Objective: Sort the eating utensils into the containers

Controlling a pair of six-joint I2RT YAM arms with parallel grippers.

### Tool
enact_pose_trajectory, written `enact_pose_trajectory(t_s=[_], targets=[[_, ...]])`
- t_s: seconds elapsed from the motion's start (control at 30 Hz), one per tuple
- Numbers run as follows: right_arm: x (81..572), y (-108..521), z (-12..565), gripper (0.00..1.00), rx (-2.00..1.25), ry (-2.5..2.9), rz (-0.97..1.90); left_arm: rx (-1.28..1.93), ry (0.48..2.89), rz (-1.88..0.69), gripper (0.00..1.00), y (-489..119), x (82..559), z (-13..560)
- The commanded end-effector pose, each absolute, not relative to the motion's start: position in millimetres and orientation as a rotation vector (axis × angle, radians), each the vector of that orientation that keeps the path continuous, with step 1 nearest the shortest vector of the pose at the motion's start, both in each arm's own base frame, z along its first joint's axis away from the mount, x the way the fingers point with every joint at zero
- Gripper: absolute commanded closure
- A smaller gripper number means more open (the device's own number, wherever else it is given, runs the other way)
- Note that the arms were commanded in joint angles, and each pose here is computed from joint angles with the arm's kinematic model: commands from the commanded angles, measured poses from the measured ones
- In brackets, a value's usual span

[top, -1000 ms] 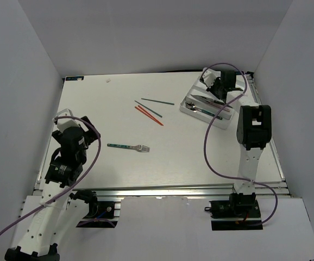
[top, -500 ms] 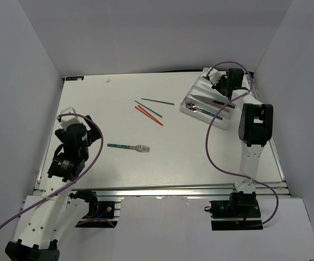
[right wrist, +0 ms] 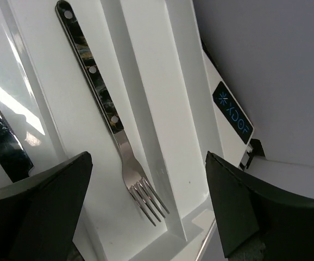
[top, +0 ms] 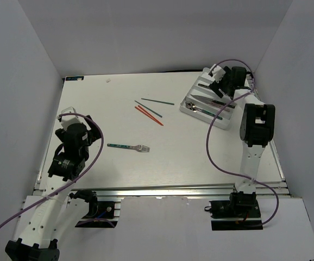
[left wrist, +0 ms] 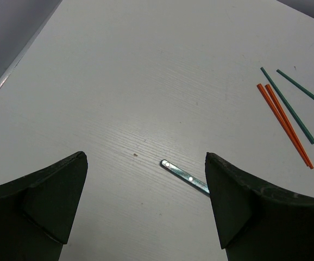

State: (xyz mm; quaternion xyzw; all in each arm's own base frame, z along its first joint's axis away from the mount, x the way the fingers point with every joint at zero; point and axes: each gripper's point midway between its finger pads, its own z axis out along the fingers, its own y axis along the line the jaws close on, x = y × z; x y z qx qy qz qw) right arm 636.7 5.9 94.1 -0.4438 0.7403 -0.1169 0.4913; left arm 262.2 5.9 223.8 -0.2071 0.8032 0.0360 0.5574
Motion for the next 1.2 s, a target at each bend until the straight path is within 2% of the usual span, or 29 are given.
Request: enact_pose_trajectory(t_s=[0.0, 0.03, 0.1, 0.17, 0.2, 0.27, 0.33, 0.4, 0.43, 0.73, 1.0, 1.17], targets=[[633, 42, 224, 0.11, -0.943, 1.609, -0.314, -0.488, 1.879, 0.084, 0.02, 7, 261, 229], [625, 69, 239, 0.11, -0.927, 1.595, -0.308, -0.49, 1.875, 0.085, 0.02, 7, 261, 230], [602, 87, 293, 0.11, -0.661, 1.641, -0.273, -0.497, 1.871, 0.095, 0.02, 9, 260, 230], [563, 146, 292, 0.11, -0.764, 1.72, -0.079, -0.504, 1.87, 0.108, 0.02, 11, 260, 230], [527, 197, 301, 0.11, -0.938, 1.647, 0.199, -0.509, 1.867, 0.113, 0.02, 12, 260, 231], [469, 259, 293, 0.14, -1.062, 1.64, 0.466, -0.543, 1.849, 0.149, 0.02, 20, 257, 234], [415, 320, 271, 0.21, -1.212, 1.641, 0.559, -0.571, 1.831, 0.168, 0.02, 26, 253, 237], [388, 347, 241, 0.22, -1.32, 1.678, 0.524, -0.595, 1.804, 0.179, 0.02, 32, 249, 241], [357, 372, 227, 0.22, -1.411, 1.695, 0.558, -0.596, 1.797, 0.176, 0.02, 32, 248, 243], [279, 447, 120, 0.21, -1.704, 1.824, 0.442, -0.698, 1.637, 0.167, 0.02, 52, 221, 270], [267, 487, 75, 0.21, -1.843, 1.748, 0.429, -0.663, 1.685, 0.16, 0.02, 45, 230, 264], [276, 501, 51, 0.23, -1.872, 1.74, 0.403, -0.644, 1.705, 0.152, 0.02, 41, 233, 261]])
